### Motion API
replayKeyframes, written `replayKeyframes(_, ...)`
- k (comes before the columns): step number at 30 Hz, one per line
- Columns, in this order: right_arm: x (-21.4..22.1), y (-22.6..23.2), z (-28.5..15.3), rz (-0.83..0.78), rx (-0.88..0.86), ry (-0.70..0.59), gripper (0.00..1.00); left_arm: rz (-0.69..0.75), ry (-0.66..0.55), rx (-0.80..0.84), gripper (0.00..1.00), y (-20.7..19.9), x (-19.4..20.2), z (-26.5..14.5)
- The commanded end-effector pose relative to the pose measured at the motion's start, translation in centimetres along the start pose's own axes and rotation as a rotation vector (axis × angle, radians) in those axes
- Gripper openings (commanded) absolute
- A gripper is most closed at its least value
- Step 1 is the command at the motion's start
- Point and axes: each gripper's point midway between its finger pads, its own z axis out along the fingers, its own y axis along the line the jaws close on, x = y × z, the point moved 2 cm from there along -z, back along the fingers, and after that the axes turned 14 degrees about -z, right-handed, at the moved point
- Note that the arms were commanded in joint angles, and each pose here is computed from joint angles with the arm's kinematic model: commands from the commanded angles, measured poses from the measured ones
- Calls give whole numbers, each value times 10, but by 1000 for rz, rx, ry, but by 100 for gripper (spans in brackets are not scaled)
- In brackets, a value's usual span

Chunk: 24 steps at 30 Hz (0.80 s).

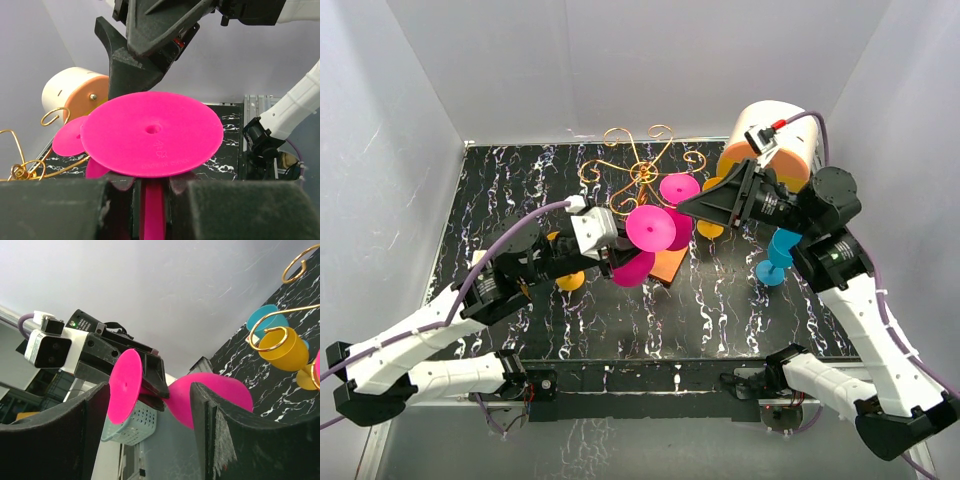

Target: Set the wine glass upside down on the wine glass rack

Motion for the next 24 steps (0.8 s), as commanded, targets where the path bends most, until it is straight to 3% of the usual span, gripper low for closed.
replayKeyframes(1,3,7,9,7,-43,15,60,45,-53,-12,0,4,-10,6)
replayKeyframes(6,16,12,23,37,-73,45,48,44,-40,-55,0,12,-4,11)
replayKeyframes(14,23,1,30,99,-36,41,1,36,-45,-73,0,14,1,5)
replayKeyframes(17,24,-6,32,133,4,26,0,17,-33,-86,0,14,4,3)
replayKeyframes(21,29,-6,34,172,10,22,0,-82,-10,-137,15,17,8,-6)
replayKeyframes(24,32,-8,34,196,23,20,0,-188,15,-188,47,18,9,-16)
